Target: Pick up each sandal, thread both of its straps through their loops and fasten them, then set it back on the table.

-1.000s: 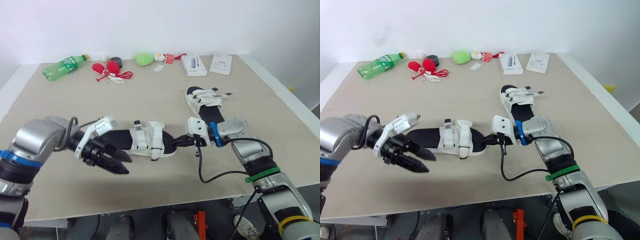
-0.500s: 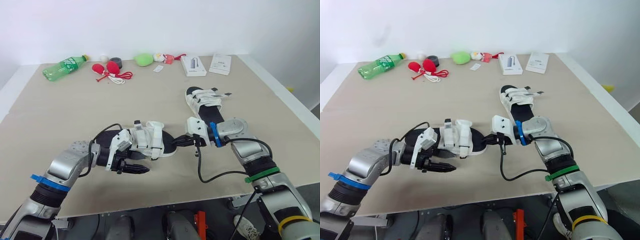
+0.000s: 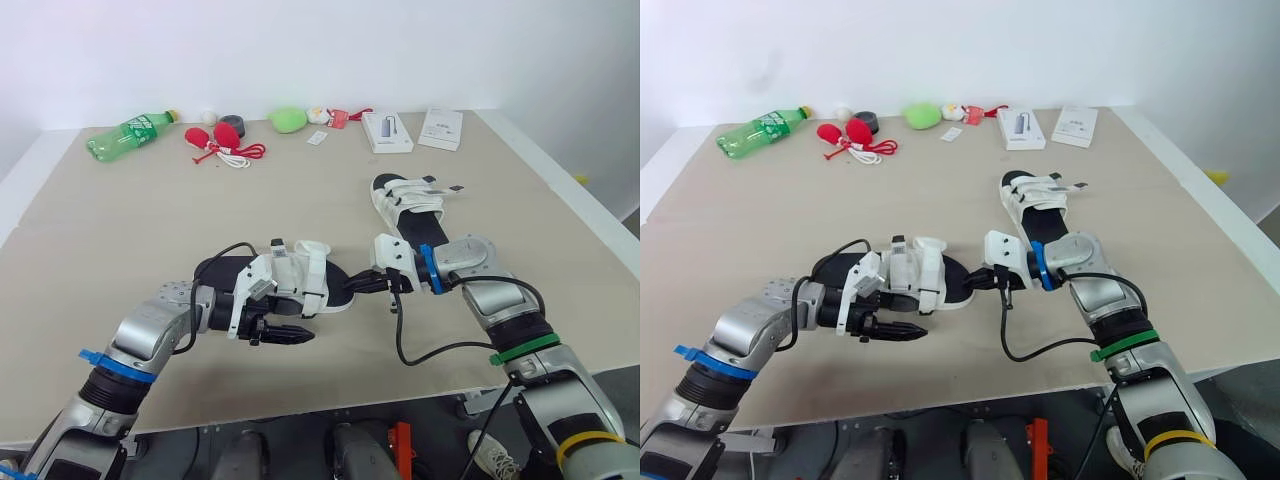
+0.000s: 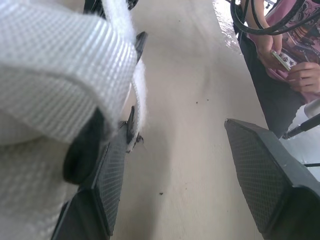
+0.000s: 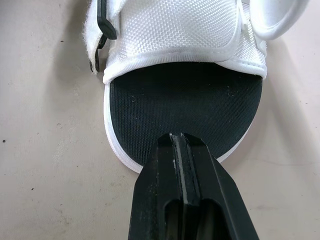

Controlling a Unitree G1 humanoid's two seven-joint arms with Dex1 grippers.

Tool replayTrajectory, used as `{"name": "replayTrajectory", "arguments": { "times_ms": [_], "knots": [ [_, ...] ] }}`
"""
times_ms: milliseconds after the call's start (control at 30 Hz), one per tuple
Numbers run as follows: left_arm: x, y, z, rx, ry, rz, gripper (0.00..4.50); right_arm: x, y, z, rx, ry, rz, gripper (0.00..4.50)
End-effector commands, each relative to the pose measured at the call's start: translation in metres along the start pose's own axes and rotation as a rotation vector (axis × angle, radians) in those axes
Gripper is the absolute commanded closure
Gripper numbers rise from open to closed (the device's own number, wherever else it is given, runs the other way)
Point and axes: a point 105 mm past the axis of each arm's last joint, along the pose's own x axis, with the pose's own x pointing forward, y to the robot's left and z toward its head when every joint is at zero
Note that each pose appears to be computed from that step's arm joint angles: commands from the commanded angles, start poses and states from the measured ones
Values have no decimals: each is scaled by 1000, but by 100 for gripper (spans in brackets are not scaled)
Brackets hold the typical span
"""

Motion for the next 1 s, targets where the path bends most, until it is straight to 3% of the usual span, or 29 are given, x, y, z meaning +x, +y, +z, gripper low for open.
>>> {"name": "replayTrajectory", "arguments": {
  "times_ms": [33,133,200,333,733,1000],
  "knots": [
    [3,1,7,-1,-9,-13,221,0,3,-11,26,46,5,450],
    [4,3,12,-22,-36,-15,381,-1,3,-12,28,47,3,450],
    [5,4,12,-21,-37,-18,448,-1,3,-12,29,48,2,450],
    [5,-1,11,-17,-18,-48,448,-2,3,-12,31,48,3,450],
    [-9,-54,-25,-18,127,-205,448,-2,4,-13,33,52,11,450],
    [-4,-49,-18,39,122,-144,448,-1,4,-12,32,49,14,450]
  ]
}}
